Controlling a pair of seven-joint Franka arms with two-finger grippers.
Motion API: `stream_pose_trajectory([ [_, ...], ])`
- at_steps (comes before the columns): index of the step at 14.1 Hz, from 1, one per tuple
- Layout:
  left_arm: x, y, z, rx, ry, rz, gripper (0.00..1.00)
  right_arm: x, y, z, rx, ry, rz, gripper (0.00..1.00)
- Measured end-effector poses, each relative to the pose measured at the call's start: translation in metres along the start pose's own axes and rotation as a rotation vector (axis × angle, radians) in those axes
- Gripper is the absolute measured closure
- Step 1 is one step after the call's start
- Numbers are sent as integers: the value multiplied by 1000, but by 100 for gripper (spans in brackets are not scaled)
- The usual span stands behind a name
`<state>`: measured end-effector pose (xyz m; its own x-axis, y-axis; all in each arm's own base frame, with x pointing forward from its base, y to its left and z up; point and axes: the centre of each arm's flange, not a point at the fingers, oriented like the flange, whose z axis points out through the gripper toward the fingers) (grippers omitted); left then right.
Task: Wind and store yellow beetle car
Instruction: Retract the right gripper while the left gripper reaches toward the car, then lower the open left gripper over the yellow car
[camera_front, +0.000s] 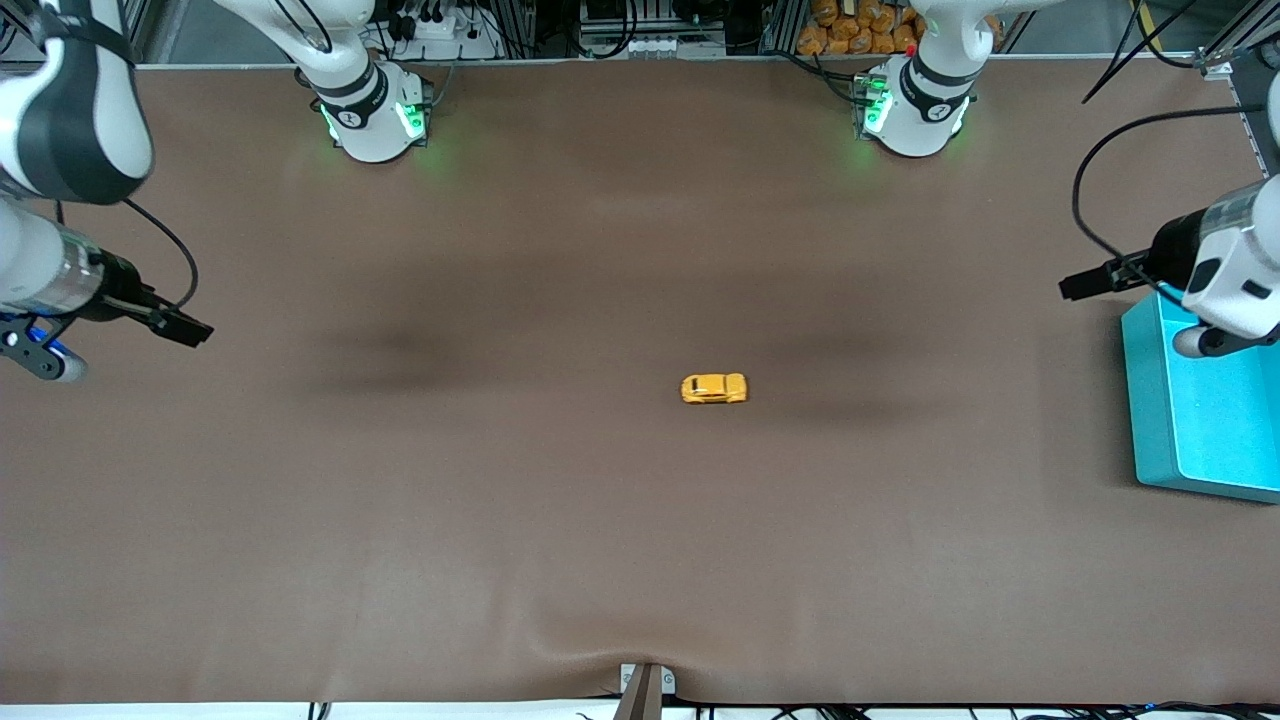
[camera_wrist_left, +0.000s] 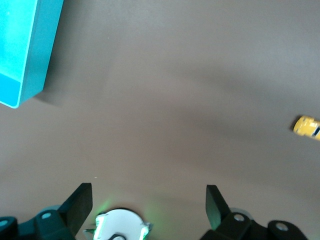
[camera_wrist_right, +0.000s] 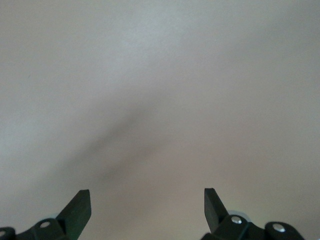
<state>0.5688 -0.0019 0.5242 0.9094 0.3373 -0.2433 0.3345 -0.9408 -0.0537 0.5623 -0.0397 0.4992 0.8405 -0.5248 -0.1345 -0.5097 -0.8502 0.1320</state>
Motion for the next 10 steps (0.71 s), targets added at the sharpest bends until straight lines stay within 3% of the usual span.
stream_pose_trajectory([
  [6, -22, 86, 49, -2, 44, -124, 0, -21, -24, -33, 48, -33, -69, 0],
  [10, -40, 169, 85, -34, 59, -228, 0, -40, -44, -67, 72, -12, -153, 0],
])
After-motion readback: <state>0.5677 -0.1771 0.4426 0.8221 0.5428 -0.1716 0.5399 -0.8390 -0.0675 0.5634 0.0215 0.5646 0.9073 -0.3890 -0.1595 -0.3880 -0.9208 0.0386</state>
